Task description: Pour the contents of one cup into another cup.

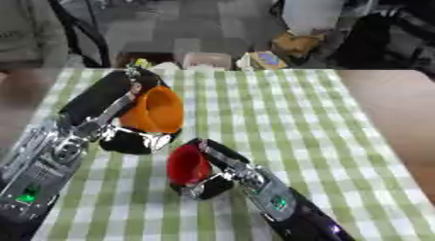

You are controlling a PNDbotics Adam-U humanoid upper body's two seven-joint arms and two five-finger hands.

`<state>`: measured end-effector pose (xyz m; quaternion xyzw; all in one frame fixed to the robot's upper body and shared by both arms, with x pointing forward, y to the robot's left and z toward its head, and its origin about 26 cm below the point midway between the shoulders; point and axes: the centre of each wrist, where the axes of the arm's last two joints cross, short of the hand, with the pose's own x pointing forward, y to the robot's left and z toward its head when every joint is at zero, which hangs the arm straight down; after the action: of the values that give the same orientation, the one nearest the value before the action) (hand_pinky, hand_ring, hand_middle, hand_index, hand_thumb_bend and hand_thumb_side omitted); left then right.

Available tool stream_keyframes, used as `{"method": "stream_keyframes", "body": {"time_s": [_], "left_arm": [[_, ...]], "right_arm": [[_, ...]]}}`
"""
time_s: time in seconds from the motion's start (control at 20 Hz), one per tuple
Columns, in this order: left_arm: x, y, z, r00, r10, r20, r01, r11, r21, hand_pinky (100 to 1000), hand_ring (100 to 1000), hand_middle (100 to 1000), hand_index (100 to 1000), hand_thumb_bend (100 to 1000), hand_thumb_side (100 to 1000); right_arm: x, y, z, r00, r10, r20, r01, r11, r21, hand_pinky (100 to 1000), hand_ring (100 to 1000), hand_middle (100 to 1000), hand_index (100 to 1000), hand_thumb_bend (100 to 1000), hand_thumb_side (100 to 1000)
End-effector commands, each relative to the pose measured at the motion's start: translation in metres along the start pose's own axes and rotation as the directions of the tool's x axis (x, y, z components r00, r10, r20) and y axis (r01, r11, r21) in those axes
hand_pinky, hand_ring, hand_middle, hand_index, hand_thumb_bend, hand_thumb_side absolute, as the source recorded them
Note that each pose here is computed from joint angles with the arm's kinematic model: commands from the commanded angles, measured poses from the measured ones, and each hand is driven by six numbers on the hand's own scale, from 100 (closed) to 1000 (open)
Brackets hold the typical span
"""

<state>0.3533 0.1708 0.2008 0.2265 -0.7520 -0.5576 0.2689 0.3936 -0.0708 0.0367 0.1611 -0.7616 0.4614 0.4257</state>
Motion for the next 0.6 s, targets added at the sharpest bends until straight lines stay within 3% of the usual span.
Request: {"method": "stream_keyframes", "body": {"time_s": [0.05, 0.6], "left_arm": [[0.002, 0.0118, -0.0011, 0.997, -0.072, 0.018, 0.072, 0.997, -0.004, 441, 418, 346, 545, 100, 154], [-0.0005, 0.0077, -0.0055, 0.986, -0.162, 0.033, 0.164, 0.984, -0.074, 454, 405, 337, 539, 100, 142]], "right_arm": [[0.0052, -0.0052, -0.0057, 1.0, 0.012, 0.02, -0.012, 1.0, -0.008, 565, 427, 366, 584, 100, 100], [0.0035, -0.0025, -0.0055, 1.0, -0.018, 0.01, 0.018, 1.0, -0.001, 561, 427, 366, 584, 100, 100]]}}
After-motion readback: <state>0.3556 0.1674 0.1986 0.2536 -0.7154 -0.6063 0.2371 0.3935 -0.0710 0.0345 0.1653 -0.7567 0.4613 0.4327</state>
